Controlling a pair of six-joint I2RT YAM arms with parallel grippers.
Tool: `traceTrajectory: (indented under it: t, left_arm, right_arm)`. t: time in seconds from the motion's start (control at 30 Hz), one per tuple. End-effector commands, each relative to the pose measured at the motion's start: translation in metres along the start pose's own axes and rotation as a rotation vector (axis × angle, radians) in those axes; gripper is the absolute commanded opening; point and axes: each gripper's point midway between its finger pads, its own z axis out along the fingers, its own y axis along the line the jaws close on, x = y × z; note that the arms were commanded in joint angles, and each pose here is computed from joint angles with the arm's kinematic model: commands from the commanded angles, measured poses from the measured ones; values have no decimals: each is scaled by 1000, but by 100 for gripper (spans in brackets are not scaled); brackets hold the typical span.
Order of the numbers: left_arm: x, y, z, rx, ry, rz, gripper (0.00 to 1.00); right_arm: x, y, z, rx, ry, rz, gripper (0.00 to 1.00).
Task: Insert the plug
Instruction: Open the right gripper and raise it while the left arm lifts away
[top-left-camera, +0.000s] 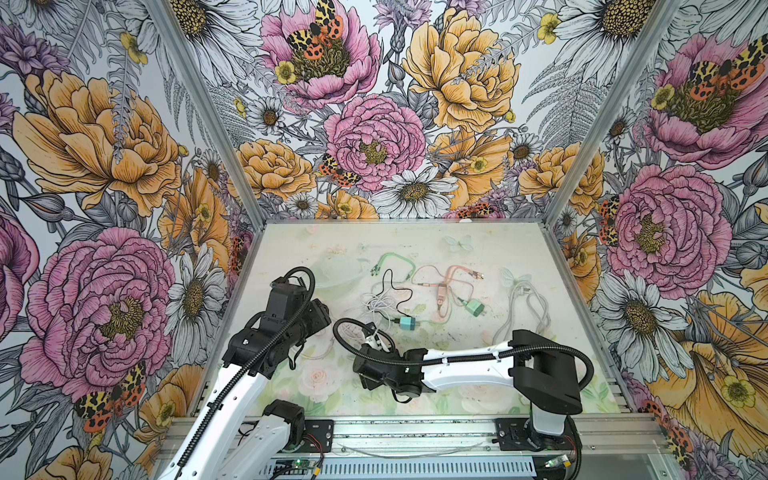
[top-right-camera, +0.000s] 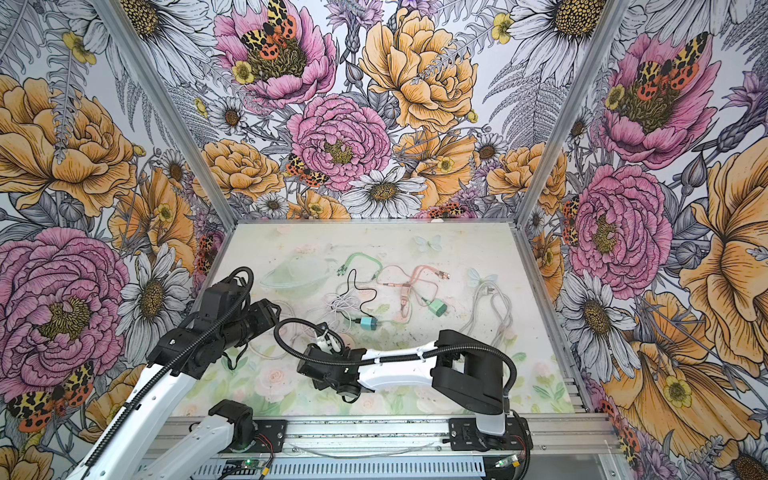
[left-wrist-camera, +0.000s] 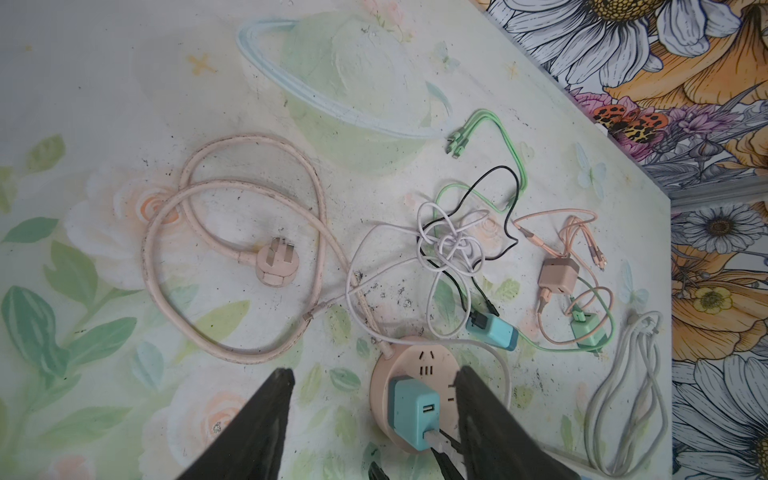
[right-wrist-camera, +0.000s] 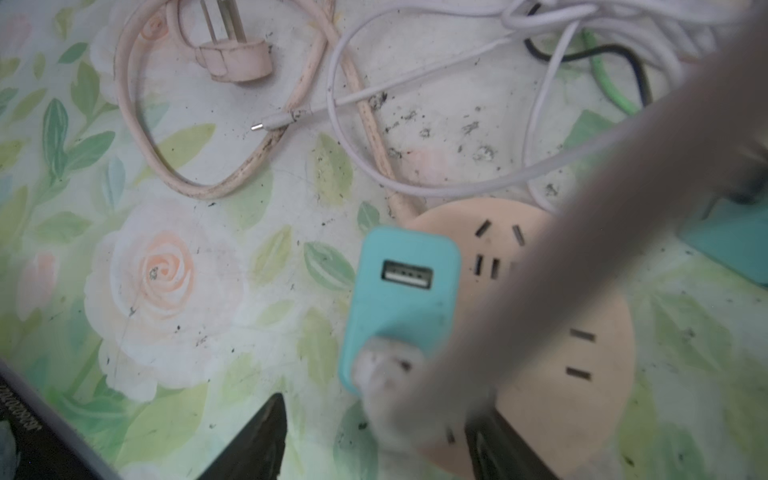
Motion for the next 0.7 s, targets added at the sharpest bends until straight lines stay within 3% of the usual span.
traceTrajectory:
  t: [0.0, 0.13, 0.4, 0.5, 0.67]
  left_arm:
    - [-10, -7, -5, 24, -32, 26, 65]
    - [-12, -11, -2, 22, -19, 39, 65]
    - [-1, -7, 17, -32, 3, 52, 65]
    - [5, -15, 30, -53, 32, 91, 65]
    - [15, -45, 64, -45, 94, 158, 65]
  right_arm:
    - [-10, -3, -31, -44, -28, -24, 69]
    - [-18, -17, -65, -103, -60, -31, 69]
    - [-34, -118, -107, -60, -176, 196, 69]
    - [-49, -154, -115, -7, -231, 252, 67]
    - [-72, -184, -105, 41, -217, 255, 64]
